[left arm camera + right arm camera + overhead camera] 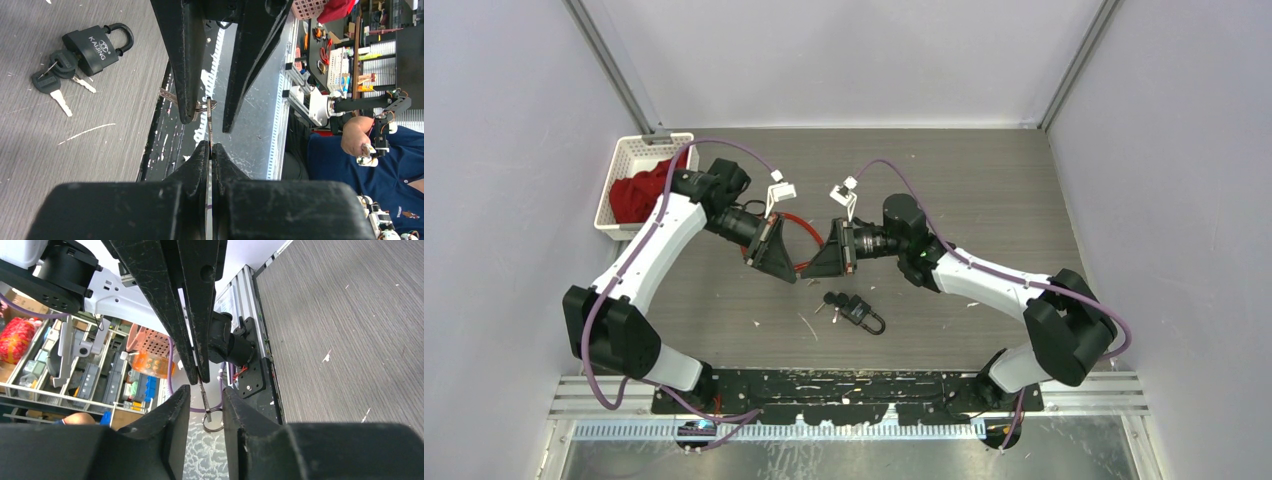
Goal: Unlock with the key
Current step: Pick up the key from the center of the board.
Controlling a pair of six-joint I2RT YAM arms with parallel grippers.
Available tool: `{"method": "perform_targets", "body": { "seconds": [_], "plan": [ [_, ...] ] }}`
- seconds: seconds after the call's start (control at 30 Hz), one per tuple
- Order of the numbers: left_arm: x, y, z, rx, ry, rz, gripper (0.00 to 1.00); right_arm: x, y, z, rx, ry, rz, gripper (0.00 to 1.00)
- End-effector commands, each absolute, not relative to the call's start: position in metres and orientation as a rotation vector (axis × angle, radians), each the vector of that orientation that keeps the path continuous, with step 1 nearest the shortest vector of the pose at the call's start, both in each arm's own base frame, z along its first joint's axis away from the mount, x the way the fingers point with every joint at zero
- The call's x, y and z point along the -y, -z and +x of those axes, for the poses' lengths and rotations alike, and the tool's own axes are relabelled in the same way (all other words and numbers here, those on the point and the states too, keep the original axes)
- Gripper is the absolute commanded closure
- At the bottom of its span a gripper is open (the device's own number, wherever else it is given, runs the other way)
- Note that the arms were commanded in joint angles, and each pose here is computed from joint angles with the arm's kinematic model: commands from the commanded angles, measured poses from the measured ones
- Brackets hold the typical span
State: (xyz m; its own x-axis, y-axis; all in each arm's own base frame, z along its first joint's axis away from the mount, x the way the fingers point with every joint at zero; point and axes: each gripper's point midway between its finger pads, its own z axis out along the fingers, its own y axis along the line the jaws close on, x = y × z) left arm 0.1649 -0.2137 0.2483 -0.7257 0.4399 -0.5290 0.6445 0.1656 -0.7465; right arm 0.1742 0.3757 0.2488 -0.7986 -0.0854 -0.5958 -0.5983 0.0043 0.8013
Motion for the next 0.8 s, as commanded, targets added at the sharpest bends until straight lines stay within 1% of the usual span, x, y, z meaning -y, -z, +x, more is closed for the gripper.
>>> {"method": "perform_targets", "body": {
  "seconds": [0.0,0.13,0.2,0.33,0.4,0.47,0.5,0.57,0.6,0.63,0.67,0.77],
  "plan": [
    [0.218,-0.262,0.168,-2.160,1.595,1.082,1.00,-0.375,-0.272,0.170,-1.804,-1.881,-0.730,0.63],
    [0.218,-0.263,0.169,-2.159,1.590,1.081,1.00,-0.374,-0.271,0.168,-1.813,-1.901,-0.720,0.63],
    [0.218,-0.264,0.170,-2.153,1.586,1.081,1.00,-0.374,-0.270,0.168,-1.821,-1.908,-0.714,0.65],
    [0.219,-0.265,0.170,-2.147,1.580,1.079,1.00,-0.371,-0.269,0.167,-1.825,-1.927,-0.705,0.65],
    [0.219,-0.265,0.171,-2.147,1.579,1.079,1.00,-0.370,-0.270,0.167,-1.822,-1.925,-0.696,0.68],
    [0.219,-0.265,0.171,-2.146,1.574,1.081,1.00,-0.369,-0.271,0.168,-1.816,-1.923,-0.686,0.74],
    [0.218,-0.264,0.171,-2.147,1.572,1.080,1.00,-0.368,-0.273,0.168,-1.814,-1.921,-0.681,0.79],
    [0.218,-0.263,0.172,-2.151,1.571,1.079,1.00,-0.368,-0.275,0.170,-1.807,-1.915,-0.669,0.94],
    [0.218,-0.262,0.172,-2.154,1.568,1.078,1.00,-0.367,-0.276,0.171,-1.806,-1.911,-0.662,0.99],
    [0.218,-0.261,0.173,-2.161,1.559,1.075,1.00,-0.366,-0.276,0.173,-1.804,-1.905,-0.655,0.99],
    [0.218,-0.257,0.177,-2.172,1.532,1.074,0.98,-0.365,-0.276,0.175,-1.807,-1.898,-0.643,0.99],
    [0.212,-0.241,0.192,-2.227,1.382,1.073,0.52,-0.356,-0.270,0.186,-1.846,-1.852,-0.585,0.99]
  ]
}}
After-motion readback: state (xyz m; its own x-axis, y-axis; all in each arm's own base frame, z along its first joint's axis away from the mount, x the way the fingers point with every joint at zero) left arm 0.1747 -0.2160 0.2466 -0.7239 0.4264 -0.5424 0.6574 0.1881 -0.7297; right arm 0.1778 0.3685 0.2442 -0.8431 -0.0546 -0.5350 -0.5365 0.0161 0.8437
